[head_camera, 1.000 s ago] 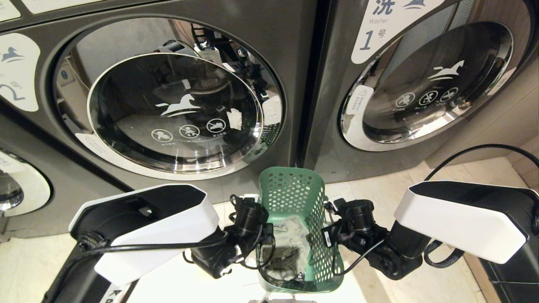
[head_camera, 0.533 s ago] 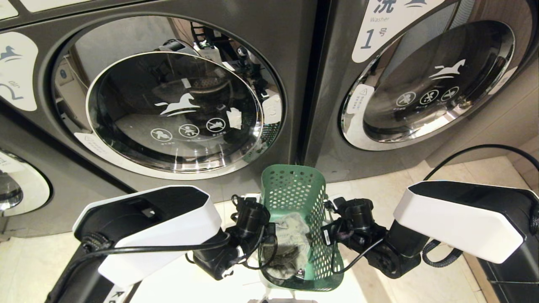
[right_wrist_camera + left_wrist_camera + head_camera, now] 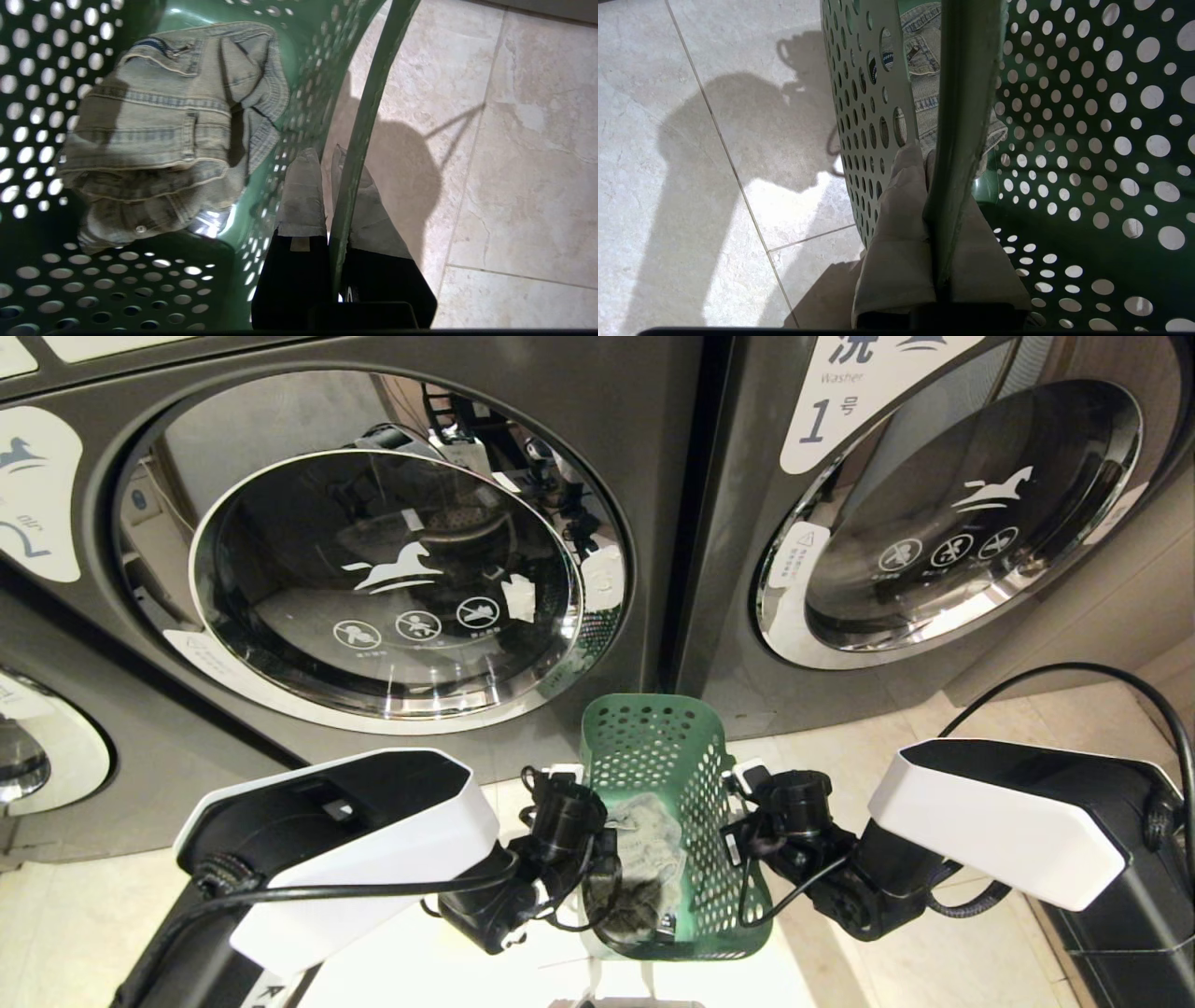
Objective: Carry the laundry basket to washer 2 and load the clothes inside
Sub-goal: Pick up the clothes basket and put it beside the washing machine
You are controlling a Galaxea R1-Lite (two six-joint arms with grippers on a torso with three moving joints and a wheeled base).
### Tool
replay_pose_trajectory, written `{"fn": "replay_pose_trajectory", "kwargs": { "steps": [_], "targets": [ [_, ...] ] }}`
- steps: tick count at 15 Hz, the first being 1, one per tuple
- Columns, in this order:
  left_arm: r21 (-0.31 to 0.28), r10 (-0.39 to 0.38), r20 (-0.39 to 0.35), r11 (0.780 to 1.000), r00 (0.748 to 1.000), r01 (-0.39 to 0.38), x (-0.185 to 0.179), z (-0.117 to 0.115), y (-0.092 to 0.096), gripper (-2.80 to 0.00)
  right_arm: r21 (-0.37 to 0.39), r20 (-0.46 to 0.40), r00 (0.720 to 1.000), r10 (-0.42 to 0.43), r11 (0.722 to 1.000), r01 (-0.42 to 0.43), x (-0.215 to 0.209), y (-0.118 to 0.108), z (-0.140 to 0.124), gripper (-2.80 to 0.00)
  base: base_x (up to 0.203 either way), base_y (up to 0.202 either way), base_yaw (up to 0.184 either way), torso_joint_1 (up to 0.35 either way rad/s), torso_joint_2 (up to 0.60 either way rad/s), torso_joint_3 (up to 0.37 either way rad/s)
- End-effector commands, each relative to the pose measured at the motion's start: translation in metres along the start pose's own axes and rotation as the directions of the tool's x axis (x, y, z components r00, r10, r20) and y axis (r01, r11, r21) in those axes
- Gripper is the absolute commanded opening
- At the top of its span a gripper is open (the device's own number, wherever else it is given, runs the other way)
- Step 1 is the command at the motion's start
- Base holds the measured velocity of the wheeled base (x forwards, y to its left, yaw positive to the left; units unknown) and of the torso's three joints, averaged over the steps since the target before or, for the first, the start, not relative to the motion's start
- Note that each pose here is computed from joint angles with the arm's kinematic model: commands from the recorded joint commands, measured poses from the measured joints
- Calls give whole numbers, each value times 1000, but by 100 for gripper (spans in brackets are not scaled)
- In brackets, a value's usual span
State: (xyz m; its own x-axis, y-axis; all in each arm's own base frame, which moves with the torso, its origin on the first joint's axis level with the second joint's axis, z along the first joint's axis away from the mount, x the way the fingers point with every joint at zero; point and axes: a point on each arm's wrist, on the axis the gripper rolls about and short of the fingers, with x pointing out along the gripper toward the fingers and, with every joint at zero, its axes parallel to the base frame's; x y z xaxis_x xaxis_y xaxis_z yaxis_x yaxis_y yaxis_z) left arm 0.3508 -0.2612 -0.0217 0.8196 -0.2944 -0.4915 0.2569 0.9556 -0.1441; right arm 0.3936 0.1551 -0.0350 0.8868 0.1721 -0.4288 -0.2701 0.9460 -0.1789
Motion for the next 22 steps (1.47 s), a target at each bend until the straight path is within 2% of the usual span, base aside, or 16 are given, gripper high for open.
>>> {"fn": "replay_pose_trajectory", "kwargs": {
  "steps": [1,7,8,9,15,19,22],
  "targets": [
    [-1,0,0,1000,1000,0,1,-2,-2,-280,-5,-4,1000,-3,1000,3,2,1,-3,-280,0,0,0,0,0,0],
    [-1,-2,-9,1000,1000,2,6,-1,-6,-280,-38,-3,999,-44,998,44,2,-3,-1,-280,0,0,0,0,0,0],
    [1,2,-17,1000,1000,-2,8,-2,-6,-280,-40,-2,999,-44,998,44,2,-3,-1,-67,0,0,0,0,0,0],
    [3,13,-21,1000,1000,-13,9,-4,-6,0,-37,1,999,-46,998,46,3,-3,-1,0,0,0,0,0,0,0],
    [-19,20,-17,1000,1000,-20,2,4,-7,0,-28,13,999,-36,999,36,-5,-5,7,0,0,0,0,0,0,0],
    [-56,20,-11,998,1000,-20,-34,40,-8,0,-12,17,1000,7,1000,-6,-42,-11,22,0,0,0,0,0,0,0],
    [-87,2,52,996,999,3,-67,72,-8,0,31,60,998,36,999,-38,-76,-13,42,0,0,0,0,0,0,0]
  ]
}}
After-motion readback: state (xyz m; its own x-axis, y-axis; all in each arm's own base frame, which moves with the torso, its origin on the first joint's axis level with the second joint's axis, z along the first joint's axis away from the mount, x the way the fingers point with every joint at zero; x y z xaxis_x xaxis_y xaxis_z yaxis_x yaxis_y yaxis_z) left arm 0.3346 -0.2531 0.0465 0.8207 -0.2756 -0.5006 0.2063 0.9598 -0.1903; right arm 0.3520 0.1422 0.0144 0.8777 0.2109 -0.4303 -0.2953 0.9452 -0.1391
